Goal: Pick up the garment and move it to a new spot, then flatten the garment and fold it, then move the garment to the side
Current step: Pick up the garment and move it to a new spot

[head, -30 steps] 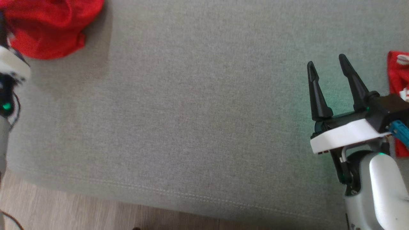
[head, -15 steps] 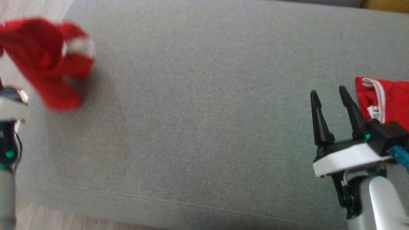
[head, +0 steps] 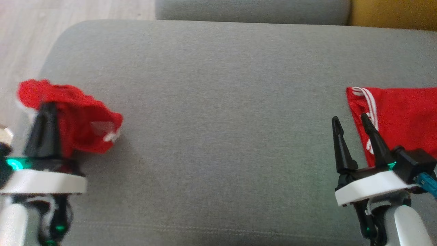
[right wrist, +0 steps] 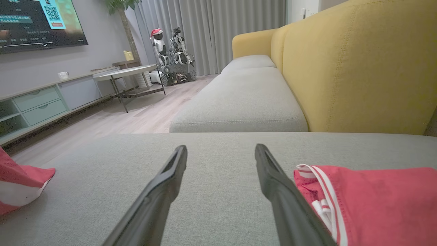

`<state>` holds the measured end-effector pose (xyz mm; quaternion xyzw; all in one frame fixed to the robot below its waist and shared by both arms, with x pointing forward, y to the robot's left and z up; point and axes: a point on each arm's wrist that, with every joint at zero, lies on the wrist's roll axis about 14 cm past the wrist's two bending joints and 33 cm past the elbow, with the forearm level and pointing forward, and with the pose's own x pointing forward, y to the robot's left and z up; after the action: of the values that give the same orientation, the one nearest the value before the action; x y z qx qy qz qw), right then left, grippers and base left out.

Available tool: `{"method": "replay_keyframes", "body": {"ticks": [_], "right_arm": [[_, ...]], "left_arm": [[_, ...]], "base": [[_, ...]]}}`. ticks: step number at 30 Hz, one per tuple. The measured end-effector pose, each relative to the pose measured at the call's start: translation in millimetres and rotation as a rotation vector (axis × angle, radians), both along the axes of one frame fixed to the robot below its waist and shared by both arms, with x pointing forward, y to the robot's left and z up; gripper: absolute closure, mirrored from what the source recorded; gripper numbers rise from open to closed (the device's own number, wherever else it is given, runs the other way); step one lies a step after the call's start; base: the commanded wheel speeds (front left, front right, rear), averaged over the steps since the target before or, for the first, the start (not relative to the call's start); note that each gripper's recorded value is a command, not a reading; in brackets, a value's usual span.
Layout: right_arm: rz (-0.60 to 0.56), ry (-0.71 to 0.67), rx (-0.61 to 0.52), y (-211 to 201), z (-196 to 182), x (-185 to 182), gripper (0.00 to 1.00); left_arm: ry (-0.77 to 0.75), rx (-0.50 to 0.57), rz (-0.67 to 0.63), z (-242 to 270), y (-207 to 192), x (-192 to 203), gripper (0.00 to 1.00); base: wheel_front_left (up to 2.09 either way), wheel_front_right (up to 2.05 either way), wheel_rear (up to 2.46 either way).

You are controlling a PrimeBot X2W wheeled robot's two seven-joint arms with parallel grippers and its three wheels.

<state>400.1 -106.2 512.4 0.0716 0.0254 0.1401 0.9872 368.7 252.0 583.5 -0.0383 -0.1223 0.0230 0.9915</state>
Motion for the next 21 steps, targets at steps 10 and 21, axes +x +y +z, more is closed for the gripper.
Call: {"method": "replay_keyframes", "body": {"ticks": [10, 21], "right_arm": [[-0.093, 0.033, 0.006, -31.3, -11.4, -11.2, 0.0], [-0.236, 0.067, 0.011, -77.0, -28.0, -16.7, 0.0]], "left_arm": [[0.165, -0.039, -0.378, -56.8, -131.4, 40.8, 1.0], [0.25, -0.009, -0.773, -96.0, -270.2, 74.2, 1.0]], "base": [[0.0, 0.0, 0.0], [0.0, 0.0, 0.0]]}}
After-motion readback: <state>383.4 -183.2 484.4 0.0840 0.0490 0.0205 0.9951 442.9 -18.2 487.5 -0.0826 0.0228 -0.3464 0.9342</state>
